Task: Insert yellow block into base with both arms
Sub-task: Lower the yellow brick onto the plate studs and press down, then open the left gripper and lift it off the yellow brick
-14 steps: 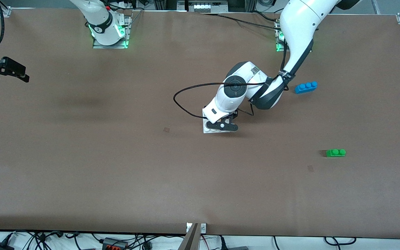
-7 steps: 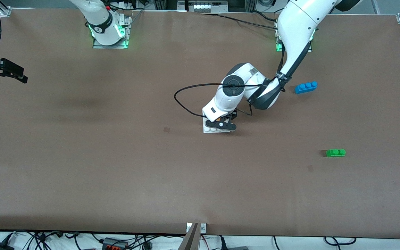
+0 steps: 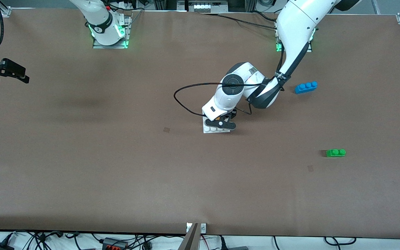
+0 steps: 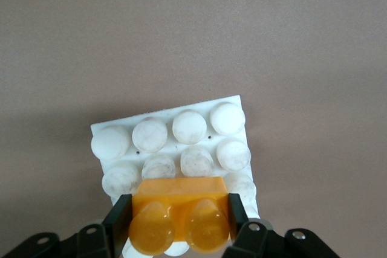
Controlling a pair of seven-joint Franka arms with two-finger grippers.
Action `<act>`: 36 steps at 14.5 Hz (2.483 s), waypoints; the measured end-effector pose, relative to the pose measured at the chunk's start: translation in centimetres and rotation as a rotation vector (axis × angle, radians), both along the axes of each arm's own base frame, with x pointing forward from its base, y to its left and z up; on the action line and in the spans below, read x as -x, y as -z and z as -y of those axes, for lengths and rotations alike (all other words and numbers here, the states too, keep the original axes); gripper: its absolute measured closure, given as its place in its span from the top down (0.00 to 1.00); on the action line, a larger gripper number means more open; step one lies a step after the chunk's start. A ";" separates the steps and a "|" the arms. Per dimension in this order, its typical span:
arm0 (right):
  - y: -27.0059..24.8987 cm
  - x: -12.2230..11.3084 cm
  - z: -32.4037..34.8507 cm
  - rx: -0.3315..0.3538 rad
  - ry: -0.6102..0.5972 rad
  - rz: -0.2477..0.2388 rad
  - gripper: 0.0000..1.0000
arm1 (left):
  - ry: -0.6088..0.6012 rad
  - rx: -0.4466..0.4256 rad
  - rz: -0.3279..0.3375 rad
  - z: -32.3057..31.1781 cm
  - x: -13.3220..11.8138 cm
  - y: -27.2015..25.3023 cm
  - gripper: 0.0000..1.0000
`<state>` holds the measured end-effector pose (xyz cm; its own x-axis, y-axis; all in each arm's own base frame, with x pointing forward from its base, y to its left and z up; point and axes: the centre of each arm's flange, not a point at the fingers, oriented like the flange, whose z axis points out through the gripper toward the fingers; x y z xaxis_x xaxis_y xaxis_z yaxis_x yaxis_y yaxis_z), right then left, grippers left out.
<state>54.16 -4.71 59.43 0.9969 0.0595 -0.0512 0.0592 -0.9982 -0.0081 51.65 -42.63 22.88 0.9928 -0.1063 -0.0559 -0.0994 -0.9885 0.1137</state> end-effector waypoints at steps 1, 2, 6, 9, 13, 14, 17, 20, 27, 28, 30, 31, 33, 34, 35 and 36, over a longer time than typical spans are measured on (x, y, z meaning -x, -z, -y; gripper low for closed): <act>0.0 0.0 0.0 0.000 0.000 0.000 1.00 | 0.002 -0.001 0.001 0.0 0.0 0.0 0.67; 0.0 0.0 0.0 0.000 0.000 0.000 1.00 | 0.006 -0.004 0.003 0.0 0.1 0.0 0.67; 0.0 0.0 0.0 0.000 0.000 0.000 1.00 | -0.001 -0.021 0.011 0.1 0.6 0.1 0.67; 0.0 0.0 0.0 0.000 0.000 0.000 1.00 | -0.003 -0.027 0.007 0.0 1.0 0.2 0.67; 0.0 0.0 0.0 0.000 0.000 0.000 1.00 | -0.012 -0.045 -0.009 0.5 2.4 1.2 0.67; 0.0 0.0 0.0 0.000 0.000 0.000 1.00 | -0.013 -0.050 -0.013 0.5 2.6 1.5 0.67; 0.0 0.0 0.0 -0.001 0.000 0.000 1.00 | -0.014 -0.051 -0.015 0.4 2.8 1.7 0.67; 0.0 0.0 0.0 -0.003 0.001 0.000 1.00 | -0.031 -0.048 -0.012 0.4 2.7 1.7 0.74; 0.0 0.0 0.0 -0.004 0.001 0.000 1.00 | -0.160 -0.058 0.030 -4.7 -2.0 -6.3 1.00; 0.0 0.0 0.0 -0.004 0.001 0.000 1.00 | -0.194 -0.060 0.035 -6.4 -3.0 -7.8 1.00; 0.0 0.0 0.0 -0.004 0.001 0.000 1.00 | -0.250 -0.059 0.052 -9.6 -4.7 -9.9 1.00; 0.0 0.0 0.0 -0.004 0.001 0.000 1.00 | -0.264 -0.064 0.057 -11.3 -5.6 -10.7 1.00; 0.0 0.0 -0.1 -0.004 0.000 0.000 1.00 | -0.256 -0.092 0.051 -15.6 -7.1 -12.2 1.00; 0.0 0.0 -0.1 -0.004 0.000 0.000 1.00 | -0.239 -0.105 0.051 -18.0 -7.8 -13.1 1.00; 0.0 0.0 -0.1 -0.004 0.000 0.000 1.00 | -0.222 -0.119 0.047 -20.4 -8.3 -14.0 1.00; 0.0 0.0 -0.1 -0.004 -0.001 0.000 1.00 | -0.208 -0.135 0.046 -22.9 -8.8 -14.9 1.00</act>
